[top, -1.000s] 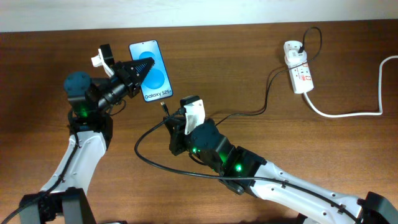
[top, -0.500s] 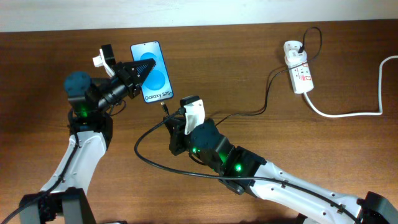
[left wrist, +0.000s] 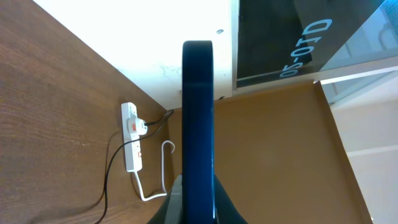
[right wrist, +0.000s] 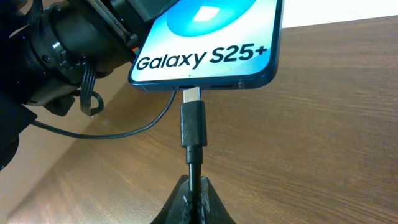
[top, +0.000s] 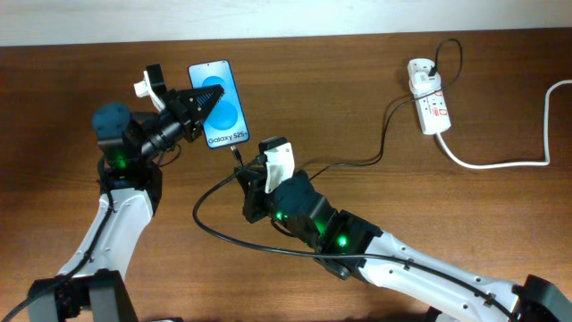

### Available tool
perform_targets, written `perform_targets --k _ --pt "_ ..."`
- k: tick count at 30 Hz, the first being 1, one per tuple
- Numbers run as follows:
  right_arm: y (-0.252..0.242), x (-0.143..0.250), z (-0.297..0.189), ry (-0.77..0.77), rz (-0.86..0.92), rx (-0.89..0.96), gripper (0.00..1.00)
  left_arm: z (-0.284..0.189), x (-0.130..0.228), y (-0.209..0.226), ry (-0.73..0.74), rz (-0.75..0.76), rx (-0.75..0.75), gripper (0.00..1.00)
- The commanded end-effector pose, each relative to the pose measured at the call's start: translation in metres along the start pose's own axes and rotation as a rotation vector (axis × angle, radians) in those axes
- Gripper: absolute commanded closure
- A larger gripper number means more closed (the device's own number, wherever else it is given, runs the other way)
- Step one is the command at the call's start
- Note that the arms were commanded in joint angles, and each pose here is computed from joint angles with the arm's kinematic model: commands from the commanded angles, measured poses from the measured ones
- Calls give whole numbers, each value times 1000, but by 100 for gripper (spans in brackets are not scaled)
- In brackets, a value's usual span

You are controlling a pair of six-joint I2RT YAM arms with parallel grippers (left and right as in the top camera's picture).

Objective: Plug charger to phone and switch on socket
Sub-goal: 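Hold the connector pressed at the phone's port with the right gripper, then keep pushing the black connector up into the port while left holds phone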

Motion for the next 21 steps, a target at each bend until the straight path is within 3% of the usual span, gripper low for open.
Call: perform_targets --k 1,21 --pt "-1 3 6 3 -8 16 96 -3 3 -14 15 27 28 100" --pt "5 7 6 42 -10 -50 96 -2 1 -8 -6 74 -1 100"
Point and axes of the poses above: each gripper's point midway between its finger pads, its own z axis out along the fingers, its own y axis along the line the jaws close on, x = y × z, the point moved 9 cm from there along -z, back along the fingers, and after that the axes turned 9 degrees about -z, right-handed, at the moved point
